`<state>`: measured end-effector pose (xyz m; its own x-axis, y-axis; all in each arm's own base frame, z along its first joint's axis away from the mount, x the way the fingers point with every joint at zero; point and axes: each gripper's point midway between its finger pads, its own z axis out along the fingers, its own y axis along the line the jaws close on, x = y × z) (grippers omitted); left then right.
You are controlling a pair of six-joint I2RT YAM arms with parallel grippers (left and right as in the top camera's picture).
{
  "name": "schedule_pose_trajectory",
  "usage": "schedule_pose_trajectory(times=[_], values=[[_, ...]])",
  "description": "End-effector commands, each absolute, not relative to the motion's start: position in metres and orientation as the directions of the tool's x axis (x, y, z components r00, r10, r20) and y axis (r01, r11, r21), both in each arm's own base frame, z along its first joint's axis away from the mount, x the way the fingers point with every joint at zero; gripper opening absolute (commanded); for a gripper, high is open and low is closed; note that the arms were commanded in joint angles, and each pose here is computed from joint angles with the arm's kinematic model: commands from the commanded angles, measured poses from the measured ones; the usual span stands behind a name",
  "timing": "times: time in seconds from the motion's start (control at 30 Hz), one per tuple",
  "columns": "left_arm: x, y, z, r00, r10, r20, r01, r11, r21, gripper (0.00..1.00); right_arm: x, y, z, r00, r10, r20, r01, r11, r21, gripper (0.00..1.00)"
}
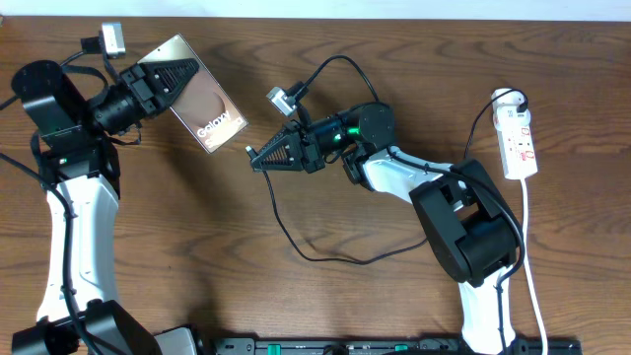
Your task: Plug charger to phone and switch on socket
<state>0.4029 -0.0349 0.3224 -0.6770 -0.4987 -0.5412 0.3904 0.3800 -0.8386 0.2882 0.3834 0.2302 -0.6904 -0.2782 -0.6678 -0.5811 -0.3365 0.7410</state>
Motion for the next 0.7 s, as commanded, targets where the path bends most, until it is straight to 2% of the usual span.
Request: schedule_pose_trajectory(times=[0.0, 0.67], values=[[0.4, -0.039, 0.334, -0.672, -0.492, -0.553, 0.411, 0.373, -0.832, 0.08, 0.29, 0.385, 0.237, -0.699, -0.259, -0.666, -0.581, -0.337, 0.741, 0.01], [0.393, -0.06, 0.332, -0.718, -0.434, -0.543, 0.437, 0.327, -0.838, 0.07, 0.283, 0.383, 0.247, -0.677, -0.244, -0.694, -0.599, -0.366, 0.713, 0.01]])
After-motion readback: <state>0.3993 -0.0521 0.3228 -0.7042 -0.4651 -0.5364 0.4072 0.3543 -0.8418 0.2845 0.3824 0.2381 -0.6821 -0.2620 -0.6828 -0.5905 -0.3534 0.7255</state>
